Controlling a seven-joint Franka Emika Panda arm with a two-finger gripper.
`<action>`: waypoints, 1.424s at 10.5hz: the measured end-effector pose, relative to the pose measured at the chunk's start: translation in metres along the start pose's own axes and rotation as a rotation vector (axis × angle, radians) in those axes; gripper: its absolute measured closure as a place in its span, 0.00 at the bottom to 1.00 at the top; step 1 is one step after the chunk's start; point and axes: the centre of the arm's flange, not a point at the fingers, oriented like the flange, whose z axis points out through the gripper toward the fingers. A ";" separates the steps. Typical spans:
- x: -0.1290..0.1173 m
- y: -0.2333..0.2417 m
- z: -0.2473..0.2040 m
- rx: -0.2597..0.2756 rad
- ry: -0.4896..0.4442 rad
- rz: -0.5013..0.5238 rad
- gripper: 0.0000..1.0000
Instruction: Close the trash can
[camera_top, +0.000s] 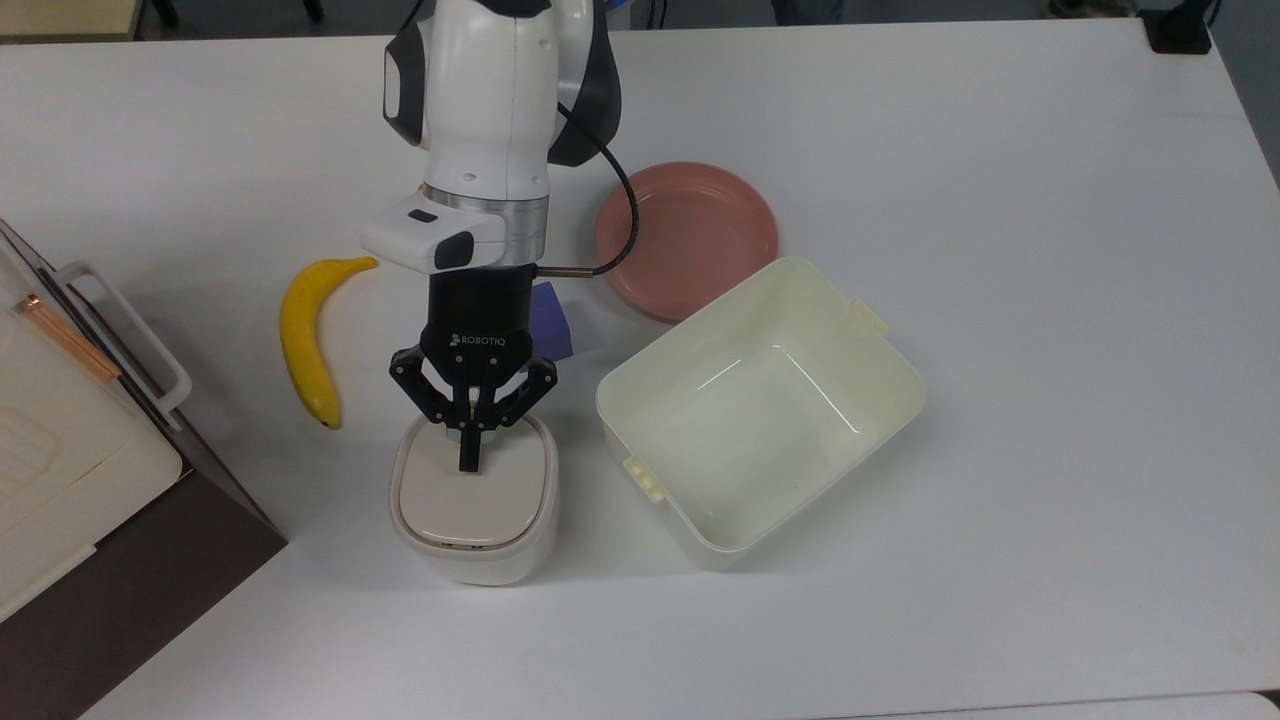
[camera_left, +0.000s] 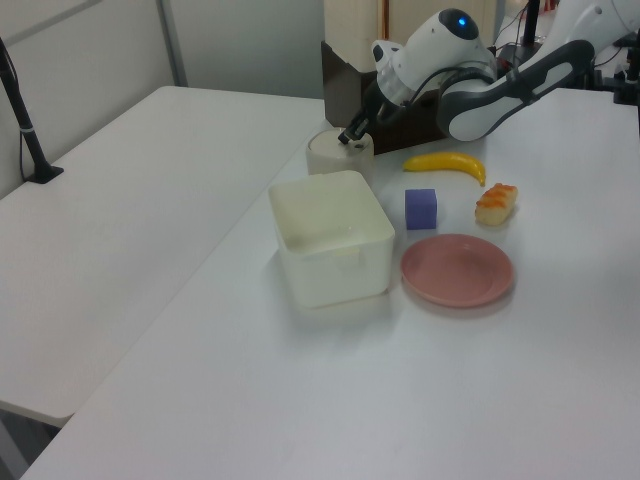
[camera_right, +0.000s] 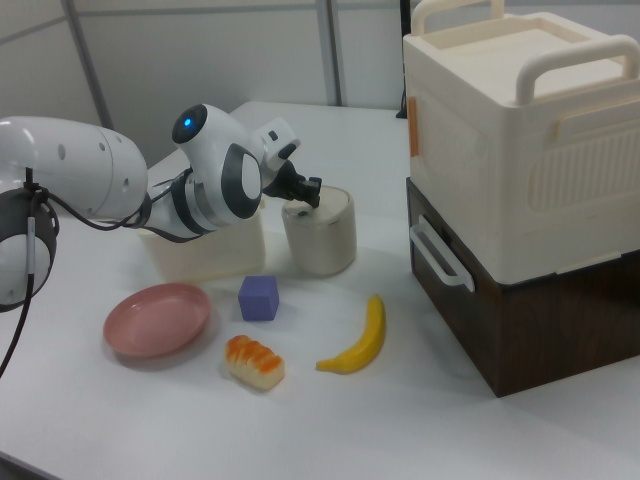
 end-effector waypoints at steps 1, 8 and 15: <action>0.000 -0.001 0.000 -0.003 0.001 -0.011 0.99; 0.011 0.043 -0.021 -0.041 0.034 0.185 0.99; 0.062 0.073 -0.176 0.056 -0.306 0.356 0.99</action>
